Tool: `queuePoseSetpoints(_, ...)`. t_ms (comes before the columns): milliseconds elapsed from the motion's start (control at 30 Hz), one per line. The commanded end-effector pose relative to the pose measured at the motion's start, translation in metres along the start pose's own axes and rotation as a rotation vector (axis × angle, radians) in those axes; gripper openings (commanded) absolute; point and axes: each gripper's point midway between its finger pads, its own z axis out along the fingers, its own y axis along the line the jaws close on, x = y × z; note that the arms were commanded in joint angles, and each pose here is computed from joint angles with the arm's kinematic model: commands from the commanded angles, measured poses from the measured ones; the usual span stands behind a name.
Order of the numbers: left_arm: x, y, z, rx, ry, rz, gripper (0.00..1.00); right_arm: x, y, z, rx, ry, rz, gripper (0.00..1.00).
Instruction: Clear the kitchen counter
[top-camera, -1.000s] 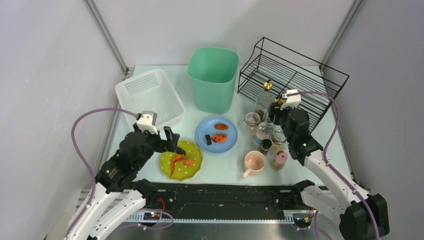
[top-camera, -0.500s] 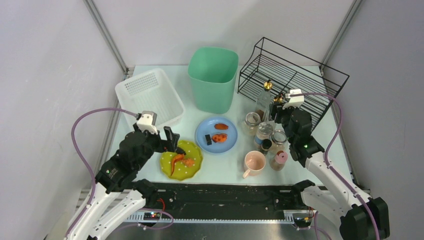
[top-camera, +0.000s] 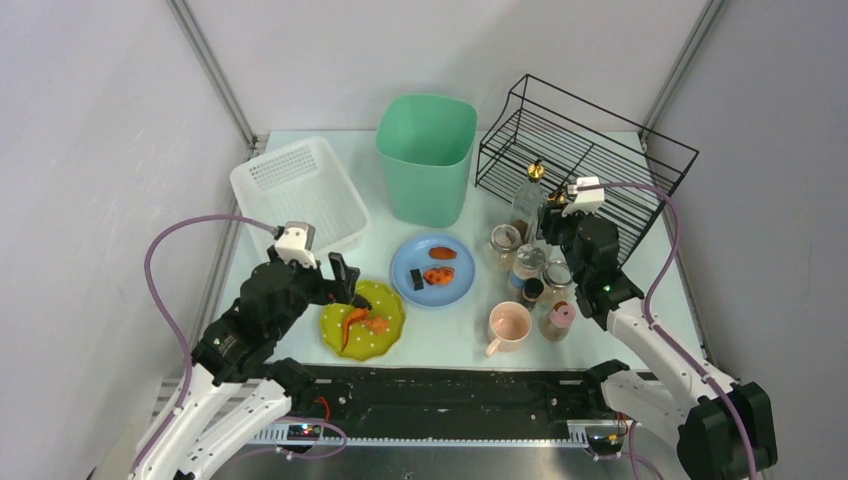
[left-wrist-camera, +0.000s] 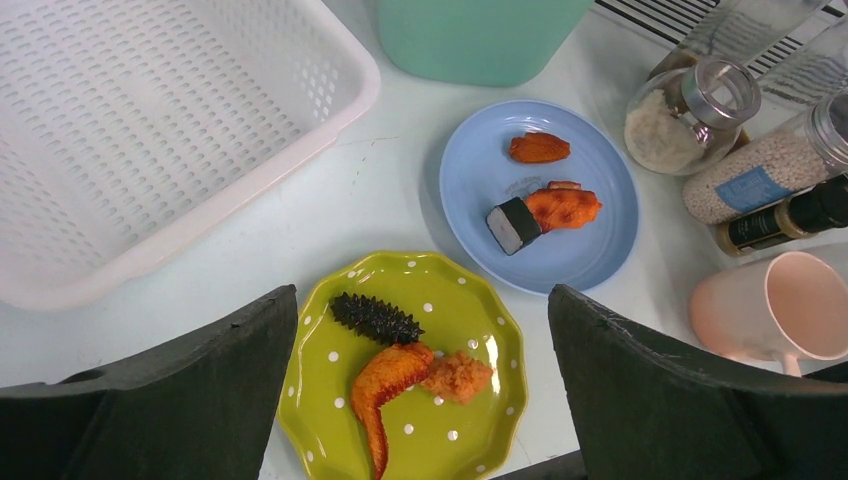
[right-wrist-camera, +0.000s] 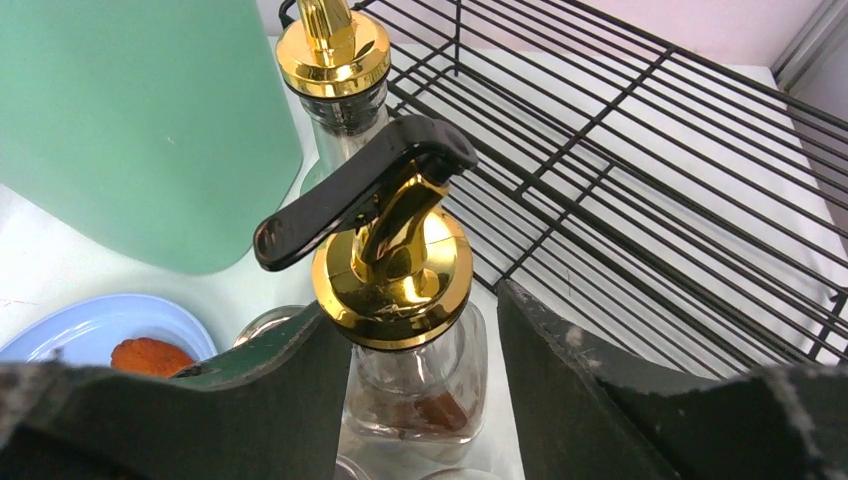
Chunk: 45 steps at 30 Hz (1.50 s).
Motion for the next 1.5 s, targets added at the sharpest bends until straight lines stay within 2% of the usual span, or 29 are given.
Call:
queuePoseSetpoints(0,-0.003,0.000,0.001,-0.003,-0.006,0.013,0.98,-0.016,-0.002,0.005,0.014,-0.065,0.022,0.56)
queuePoseSetpoints(233,-0.002,0.000,0.001,-0.005,-0.004,0.014,0.98,-0.022,-0.001,0.003,0.004,-0.086,0.019,0.30)
queuePoseSetpoints(300,-0.002,0.000,0.001,-0.004,-0.002,0.014,0.98,-0.027,0.000,0.001,-0.002,-0.100,0.003,0.16)
queuePoseSetpoints(333,-0.002,0.000,0.001,-0.004,-0.001,0.015,0.98,-0.029,-0.001,0.000,-0.002,-0.106,0.001,0.04)
queuePoseSetpoints(367,-0.002,0.000,0.002,-0.004,0.000,0.014,0.98,-0.033,-0.002,-0.003,0.005,-0.117,0.000,0.01)
queuePoseSetpoints(800,-0.001,-0.001,0.002,0.002,0.005,0.016,0.98,-0.105,-0.016,-0.039,0.043,-0.236,-0.030,0.00)
queuePoseSetpoints(1100,-0.002,-0.002,0.001,0.008,0.000,0.015,0.98,-0.160,-0.032,-0.066,0.116,-0.246,-0.070,0.00)
queuePoseSetpoints(1467,-0.003,-0.003,-0.001,0.016,-0.006,0.011,0.98,-0.254,-0.055,-0.099,0.232,-0.404,-0.098,0.00)
